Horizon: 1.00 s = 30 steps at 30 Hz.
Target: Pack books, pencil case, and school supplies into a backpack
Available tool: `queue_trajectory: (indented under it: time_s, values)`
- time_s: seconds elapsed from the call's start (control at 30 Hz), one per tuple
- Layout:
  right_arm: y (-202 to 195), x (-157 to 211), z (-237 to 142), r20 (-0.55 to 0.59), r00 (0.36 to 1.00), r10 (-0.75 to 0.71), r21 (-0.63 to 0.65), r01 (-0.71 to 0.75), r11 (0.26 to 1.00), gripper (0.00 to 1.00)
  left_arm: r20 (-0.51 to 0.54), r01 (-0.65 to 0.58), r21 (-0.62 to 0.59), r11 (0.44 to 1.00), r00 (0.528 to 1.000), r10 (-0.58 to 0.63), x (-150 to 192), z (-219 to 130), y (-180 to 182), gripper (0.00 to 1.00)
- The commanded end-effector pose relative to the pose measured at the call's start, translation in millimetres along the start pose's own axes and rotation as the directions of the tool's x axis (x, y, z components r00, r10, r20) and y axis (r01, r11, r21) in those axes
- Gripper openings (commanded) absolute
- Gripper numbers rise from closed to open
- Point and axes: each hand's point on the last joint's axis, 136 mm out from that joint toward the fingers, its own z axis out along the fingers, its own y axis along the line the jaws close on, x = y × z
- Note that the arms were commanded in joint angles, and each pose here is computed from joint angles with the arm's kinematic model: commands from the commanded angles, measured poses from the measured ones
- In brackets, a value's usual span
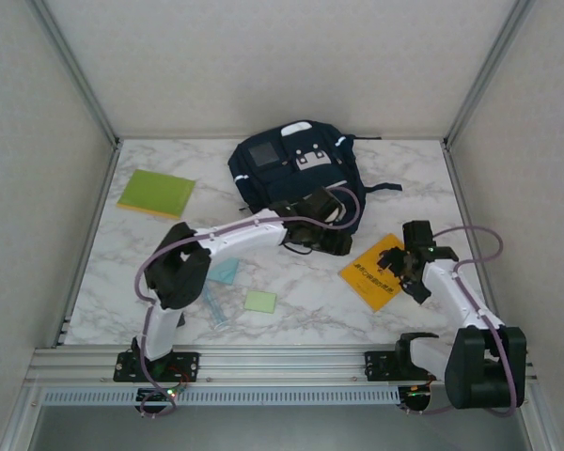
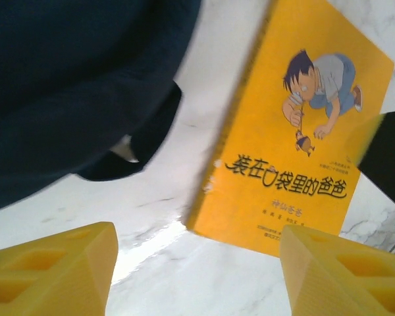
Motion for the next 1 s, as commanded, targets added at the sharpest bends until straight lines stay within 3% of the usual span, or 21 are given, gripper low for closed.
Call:
queue_trajectory:
  time_s: [0.0,0.3,0.6,0.77,0.97]
  values:
    - [13,4,13,-0.029,0.996,0.079,-0.102,-0.082,0.991,0.93,-0.040,0.013,0.038,0.999,0.999,-0.011,1,16,-9,0.63]
    - [44,8,27,-0.086,0.993,0.077,-0.248,-0.096,0.964,0.79,-0.121,0.022,0.027,0.999,0.992,-0.018,8,60,-2,0.57]
    - [69,-7,-4,-0.013,0.997,0.070,-0.407,-0.069,0.911,0.56,-0.188,0.037,-0.006,0.999,0.981,-0.038,24,85,13,0.53]
    - [72,-9,-6,-0.011,0.998,0.061,-0.420,-0.060,0.906,0.50,-0.203,0.039,-0.001,0.999,0.978,-0.038,26,87,13,0.49]
    - [76,-4,6,-0.042,0.998,0.048,-0.427,-0.061,0.902,0.51,-0.220,0.041,0.004,0.999,0.975,-0.039,29,89,13,0.46]
